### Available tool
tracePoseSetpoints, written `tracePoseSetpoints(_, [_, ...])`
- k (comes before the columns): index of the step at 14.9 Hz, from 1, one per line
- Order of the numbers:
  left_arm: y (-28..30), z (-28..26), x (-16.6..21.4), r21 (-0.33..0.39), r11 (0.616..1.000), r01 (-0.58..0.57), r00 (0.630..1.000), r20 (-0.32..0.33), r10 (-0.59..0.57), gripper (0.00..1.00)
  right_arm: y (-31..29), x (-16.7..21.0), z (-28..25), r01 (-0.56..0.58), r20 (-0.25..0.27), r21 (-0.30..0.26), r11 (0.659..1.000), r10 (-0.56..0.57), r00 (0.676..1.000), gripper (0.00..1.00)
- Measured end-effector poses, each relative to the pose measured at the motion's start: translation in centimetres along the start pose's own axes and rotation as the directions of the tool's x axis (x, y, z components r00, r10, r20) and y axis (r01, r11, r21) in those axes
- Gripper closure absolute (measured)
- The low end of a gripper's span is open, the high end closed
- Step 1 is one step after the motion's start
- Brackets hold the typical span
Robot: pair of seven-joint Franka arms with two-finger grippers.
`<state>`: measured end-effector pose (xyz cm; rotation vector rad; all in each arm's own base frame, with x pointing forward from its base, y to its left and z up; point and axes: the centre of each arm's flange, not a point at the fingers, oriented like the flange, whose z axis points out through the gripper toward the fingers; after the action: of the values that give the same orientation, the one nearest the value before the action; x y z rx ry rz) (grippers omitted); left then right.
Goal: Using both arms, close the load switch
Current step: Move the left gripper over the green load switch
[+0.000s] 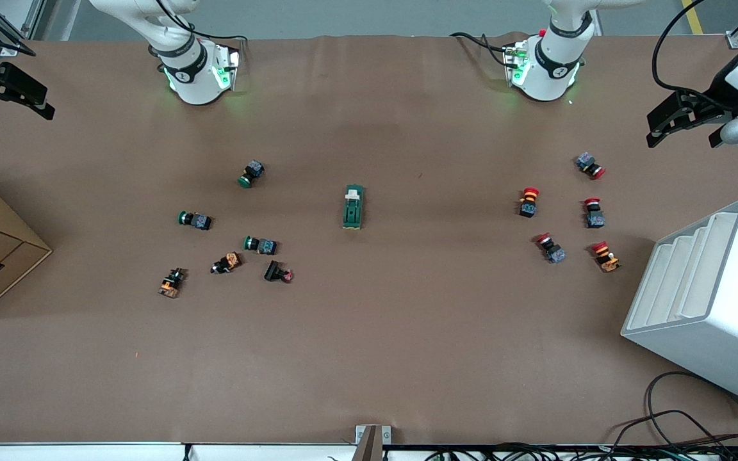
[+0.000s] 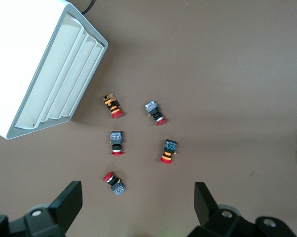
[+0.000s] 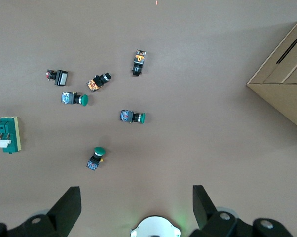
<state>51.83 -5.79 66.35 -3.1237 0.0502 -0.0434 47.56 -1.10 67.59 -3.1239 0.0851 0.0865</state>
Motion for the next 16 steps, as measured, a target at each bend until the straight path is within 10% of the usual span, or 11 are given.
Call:
tracePoseSetpoints(9, [3.7,-0.6,0.5,-0.005,0.998,-0.062,0.998,-0.016,0.062,0.00,0.1,-0.1,0.1,0.057,0.012,-0.005,0.998,-0.057,0.998,0.00])
tracePoseSetpoints(16, [20.6,0.4,-2.4,-0.042,0.999,0.008,0.998,-0.055,-0.010,0.00,0.0,0.0,0.0,0.055,0.003,-0.005,0.998,-0.055,0.998,0.00])
